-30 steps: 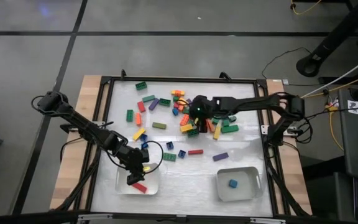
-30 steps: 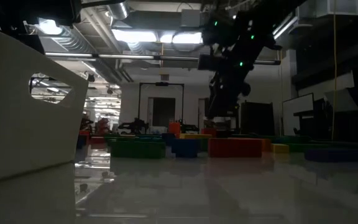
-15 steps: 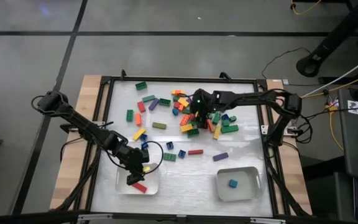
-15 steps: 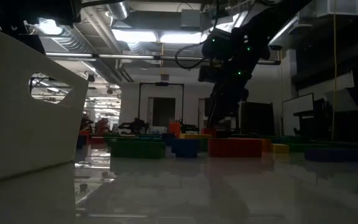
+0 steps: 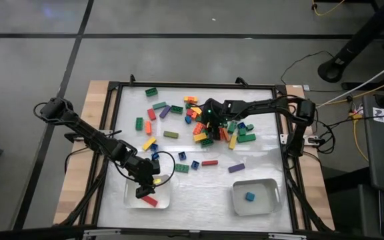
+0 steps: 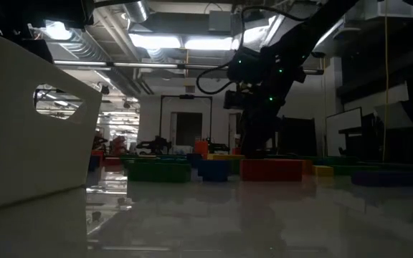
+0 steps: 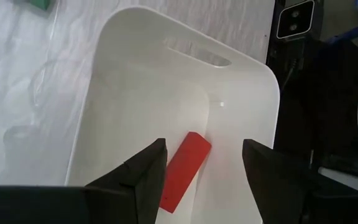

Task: Sort blocks by size
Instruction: Put the square red block into the gray bin

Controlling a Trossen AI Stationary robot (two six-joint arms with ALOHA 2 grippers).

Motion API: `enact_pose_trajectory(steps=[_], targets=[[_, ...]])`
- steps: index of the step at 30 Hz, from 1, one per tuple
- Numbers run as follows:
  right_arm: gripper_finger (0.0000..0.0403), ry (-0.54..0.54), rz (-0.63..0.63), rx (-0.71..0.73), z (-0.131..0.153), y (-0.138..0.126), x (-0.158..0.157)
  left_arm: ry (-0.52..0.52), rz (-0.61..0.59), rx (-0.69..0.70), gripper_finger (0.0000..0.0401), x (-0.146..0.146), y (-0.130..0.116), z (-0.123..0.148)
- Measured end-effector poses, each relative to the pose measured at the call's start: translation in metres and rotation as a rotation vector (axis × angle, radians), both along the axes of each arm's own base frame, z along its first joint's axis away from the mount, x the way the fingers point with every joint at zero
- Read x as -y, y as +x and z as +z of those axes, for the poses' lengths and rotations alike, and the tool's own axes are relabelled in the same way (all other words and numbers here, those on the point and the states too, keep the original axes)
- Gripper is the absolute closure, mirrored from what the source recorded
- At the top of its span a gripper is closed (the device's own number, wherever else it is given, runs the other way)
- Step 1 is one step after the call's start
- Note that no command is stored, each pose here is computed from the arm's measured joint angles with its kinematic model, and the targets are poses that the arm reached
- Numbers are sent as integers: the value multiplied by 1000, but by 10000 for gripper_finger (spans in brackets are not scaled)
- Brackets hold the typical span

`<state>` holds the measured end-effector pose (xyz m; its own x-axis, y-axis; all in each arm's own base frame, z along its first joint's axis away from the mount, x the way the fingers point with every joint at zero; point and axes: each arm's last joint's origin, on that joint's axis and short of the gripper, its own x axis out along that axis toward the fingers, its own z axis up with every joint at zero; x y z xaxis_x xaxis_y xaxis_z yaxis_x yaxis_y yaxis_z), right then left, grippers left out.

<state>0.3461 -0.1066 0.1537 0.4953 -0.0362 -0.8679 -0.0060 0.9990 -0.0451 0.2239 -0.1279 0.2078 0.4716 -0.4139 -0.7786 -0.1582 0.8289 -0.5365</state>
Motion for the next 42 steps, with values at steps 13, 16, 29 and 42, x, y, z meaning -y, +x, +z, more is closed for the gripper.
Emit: enact_pose_trajectory(steps=[13,16,29,42], targets=[[272,32,11,-16,13,-6,-3,156,-28,98,203,-5,3,0],[272,73,13,-39,29,-7,-7,203,-29,130,203,-11,7,0],[268,182,143,-298,115,-8,-98,490,12,289,203,-53,29,6],[263,274,181,-499,131,-49,-248,621,58,321,203,-95,41,9]])
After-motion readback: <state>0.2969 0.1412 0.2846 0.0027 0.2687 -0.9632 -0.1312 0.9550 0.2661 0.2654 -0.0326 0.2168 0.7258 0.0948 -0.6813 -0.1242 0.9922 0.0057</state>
